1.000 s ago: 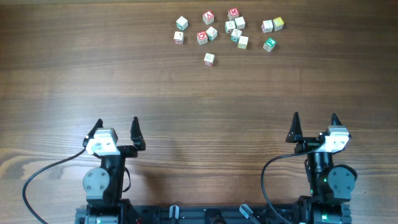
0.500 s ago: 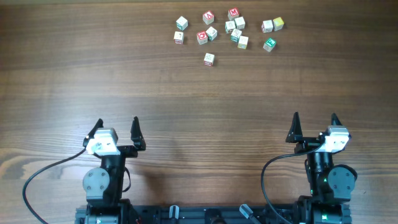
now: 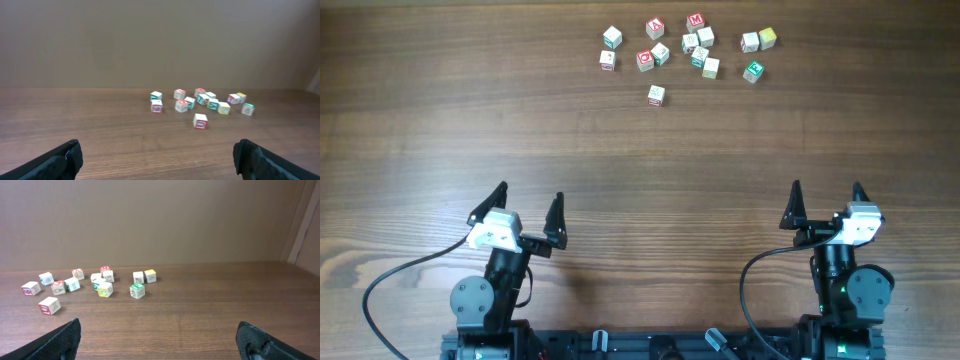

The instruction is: Form a horizontal line

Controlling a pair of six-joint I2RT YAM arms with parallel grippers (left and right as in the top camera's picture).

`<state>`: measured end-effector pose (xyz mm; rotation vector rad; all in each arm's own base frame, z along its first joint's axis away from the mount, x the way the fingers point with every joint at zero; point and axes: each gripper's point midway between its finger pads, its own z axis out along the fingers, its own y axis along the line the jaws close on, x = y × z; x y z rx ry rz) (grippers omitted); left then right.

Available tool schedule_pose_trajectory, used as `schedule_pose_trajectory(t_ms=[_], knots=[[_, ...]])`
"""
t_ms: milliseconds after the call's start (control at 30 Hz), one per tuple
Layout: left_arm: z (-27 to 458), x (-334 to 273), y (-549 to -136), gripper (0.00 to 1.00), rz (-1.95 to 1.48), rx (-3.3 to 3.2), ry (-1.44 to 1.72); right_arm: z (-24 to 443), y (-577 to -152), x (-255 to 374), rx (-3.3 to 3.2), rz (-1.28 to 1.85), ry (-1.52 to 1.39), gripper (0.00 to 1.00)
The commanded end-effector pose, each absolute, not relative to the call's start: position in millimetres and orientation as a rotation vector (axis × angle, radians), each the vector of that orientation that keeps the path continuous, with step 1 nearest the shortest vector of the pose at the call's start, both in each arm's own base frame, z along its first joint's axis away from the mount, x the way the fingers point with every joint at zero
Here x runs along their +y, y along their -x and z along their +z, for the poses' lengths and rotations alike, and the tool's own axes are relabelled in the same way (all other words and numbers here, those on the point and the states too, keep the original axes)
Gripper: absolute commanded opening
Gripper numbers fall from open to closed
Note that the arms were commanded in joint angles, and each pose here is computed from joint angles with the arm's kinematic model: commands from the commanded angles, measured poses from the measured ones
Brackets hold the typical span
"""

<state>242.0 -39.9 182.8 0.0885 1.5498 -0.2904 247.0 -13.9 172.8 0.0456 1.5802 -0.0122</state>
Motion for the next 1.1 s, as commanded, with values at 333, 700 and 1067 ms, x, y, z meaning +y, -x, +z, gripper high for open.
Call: schedule_pose_trajectory(t_ms=[333, 700, 1067], knots=[[212, -43, -233, 1.0, -0.327, 1.592, -0.082, 175, -247, -10, 1.571, -0.009, -0.019, 1.0], [245, -43, -255, 1.0, -0.338, 1.703, -0.063, 175, -247, -10, 1.571, -0.008, -0.019, 1.0], [246, -61, -273, 1.0, -0.48, 1.997, -0.083, 175, -247, -10, 1.571, -0.009, -0.019, 1.0]])
